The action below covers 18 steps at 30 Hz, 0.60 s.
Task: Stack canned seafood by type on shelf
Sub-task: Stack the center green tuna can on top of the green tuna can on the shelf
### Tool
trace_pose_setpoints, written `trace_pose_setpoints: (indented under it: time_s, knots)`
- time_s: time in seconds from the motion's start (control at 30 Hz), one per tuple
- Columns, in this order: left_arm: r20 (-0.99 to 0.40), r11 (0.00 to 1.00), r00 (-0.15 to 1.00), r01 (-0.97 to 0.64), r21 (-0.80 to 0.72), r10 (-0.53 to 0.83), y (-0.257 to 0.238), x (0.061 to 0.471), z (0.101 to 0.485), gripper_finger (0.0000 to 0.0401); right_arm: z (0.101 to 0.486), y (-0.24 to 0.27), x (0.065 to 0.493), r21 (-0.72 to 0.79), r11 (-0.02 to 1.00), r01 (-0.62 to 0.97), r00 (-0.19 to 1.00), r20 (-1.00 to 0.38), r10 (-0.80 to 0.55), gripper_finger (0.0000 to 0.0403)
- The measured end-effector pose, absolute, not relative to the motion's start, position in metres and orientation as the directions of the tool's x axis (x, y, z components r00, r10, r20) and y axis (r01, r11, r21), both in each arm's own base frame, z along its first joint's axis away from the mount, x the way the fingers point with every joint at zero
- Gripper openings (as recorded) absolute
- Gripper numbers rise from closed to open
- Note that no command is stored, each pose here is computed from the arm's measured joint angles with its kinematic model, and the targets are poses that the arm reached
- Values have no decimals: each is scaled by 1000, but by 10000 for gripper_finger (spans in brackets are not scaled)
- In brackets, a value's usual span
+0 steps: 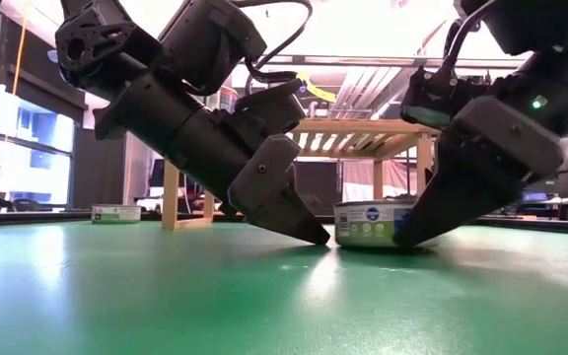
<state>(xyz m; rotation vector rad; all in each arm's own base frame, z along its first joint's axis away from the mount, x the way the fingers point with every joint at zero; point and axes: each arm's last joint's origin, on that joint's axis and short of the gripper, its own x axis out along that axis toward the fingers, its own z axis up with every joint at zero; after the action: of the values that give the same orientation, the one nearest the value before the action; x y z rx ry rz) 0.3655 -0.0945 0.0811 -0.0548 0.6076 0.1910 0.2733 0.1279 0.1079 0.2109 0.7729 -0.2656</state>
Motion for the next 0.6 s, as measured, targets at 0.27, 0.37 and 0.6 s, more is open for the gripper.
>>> trace_pose_setpoints:
  time_s: [0.27,0.37,0.6]
  knots:
    - [-577,980,799,-197,11,167,-94,365,81,0,123,128,276,44,955,294,547,-827,-131,399]
    - [-579,980,798,-197,12,167,-95,365,81,0,136,131,281,8,964,267,494,-860,-129,399]
    - [-579,981,798,-195,11,166,-95,364,80,0,160,129,295,4,981,195,422,-903,-81,399]
